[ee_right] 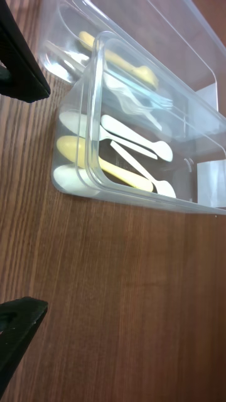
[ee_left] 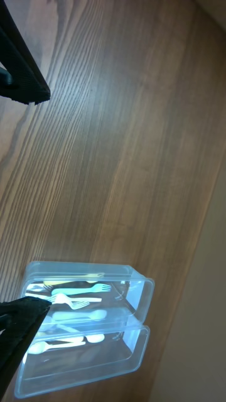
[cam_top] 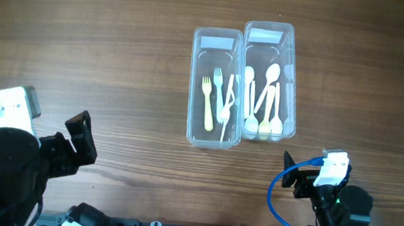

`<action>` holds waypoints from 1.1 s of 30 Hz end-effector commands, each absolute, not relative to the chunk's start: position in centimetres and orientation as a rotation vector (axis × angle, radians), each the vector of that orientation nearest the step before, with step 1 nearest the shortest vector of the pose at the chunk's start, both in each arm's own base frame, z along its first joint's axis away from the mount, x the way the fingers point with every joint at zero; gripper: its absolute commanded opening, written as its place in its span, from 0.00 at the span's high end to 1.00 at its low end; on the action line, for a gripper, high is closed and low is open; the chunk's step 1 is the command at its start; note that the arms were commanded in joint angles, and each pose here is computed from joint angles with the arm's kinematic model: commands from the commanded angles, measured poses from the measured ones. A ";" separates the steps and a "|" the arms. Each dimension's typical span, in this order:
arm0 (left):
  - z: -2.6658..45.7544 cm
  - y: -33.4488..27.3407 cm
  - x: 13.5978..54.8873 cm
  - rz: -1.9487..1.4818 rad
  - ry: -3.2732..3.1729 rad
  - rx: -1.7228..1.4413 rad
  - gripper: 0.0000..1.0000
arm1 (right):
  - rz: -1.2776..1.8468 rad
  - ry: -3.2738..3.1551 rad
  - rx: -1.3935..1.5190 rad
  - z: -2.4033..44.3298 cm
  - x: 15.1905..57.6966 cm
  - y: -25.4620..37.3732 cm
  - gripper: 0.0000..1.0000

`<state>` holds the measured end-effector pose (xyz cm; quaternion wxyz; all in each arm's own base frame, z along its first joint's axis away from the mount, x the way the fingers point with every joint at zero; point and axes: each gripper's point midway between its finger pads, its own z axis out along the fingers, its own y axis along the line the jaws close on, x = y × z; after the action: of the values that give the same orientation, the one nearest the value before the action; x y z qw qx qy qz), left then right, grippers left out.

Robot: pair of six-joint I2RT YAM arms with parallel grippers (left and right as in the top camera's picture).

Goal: Pack container

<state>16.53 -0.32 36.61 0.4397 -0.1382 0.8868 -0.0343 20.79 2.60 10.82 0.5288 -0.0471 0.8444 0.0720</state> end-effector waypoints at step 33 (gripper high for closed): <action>22.3 2.9 23.1 -0.244 1.715 -0.593 0.00 | 0.172 2.009 -0.101 10.8 20.8 2.5 0.00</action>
<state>22.74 3.76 24.86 0.6030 -0.2865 0.7389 -0.0911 20.82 2.60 10.89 0.5304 -0.0475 0.8434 0.0717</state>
